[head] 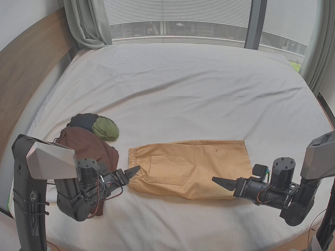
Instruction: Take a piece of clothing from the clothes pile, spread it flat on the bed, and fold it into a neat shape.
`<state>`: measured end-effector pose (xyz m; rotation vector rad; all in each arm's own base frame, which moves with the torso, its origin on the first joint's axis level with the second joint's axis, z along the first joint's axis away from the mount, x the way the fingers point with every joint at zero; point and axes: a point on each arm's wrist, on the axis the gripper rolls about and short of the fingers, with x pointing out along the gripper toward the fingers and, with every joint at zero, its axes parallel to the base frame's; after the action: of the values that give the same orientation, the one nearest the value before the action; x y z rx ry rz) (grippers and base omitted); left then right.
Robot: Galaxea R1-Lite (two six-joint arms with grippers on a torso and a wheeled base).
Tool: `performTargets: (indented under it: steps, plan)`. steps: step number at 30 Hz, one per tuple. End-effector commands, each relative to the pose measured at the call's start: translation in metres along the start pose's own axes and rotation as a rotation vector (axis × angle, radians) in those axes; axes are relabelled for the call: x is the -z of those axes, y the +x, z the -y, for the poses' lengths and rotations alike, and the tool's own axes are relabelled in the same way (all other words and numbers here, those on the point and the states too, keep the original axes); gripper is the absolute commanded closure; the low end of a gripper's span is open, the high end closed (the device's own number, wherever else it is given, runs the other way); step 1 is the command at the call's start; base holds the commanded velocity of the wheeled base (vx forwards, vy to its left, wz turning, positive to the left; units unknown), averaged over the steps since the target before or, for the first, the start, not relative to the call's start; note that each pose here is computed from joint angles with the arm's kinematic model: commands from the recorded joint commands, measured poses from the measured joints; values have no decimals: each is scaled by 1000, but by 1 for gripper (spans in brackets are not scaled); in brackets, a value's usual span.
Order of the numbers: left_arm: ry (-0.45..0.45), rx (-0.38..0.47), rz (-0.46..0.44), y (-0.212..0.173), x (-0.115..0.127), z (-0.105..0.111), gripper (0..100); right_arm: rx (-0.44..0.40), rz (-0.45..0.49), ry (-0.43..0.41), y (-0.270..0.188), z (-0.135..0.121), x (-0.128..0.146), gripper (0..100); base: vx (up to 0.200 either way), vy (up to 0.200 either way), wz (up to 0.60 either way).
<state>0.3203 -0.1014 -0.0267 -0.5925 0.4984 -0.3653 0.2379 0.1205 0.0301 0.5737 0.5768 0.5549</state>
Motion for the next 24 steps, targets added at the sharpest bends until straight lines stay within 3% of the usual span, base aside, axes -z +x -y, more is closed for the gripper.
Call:
performTargets:
  steps: [1, 7, 24]
  plan:
    - [-7, -16, -22, 10, 10, -10, 0, -2, 3, 0, 1, 0, -1, 0, 0, 0, 0]
    - [-6, -22, -35, 23, 19, -18, 0, 0, 5, 1, 1, 1, -1, 0, 0, 0, 0]
    - [-3, 15, -33, 44, 29, -17, 0, -3, 19, -1, 2, 1, -4, 0, 0, 0, 0]
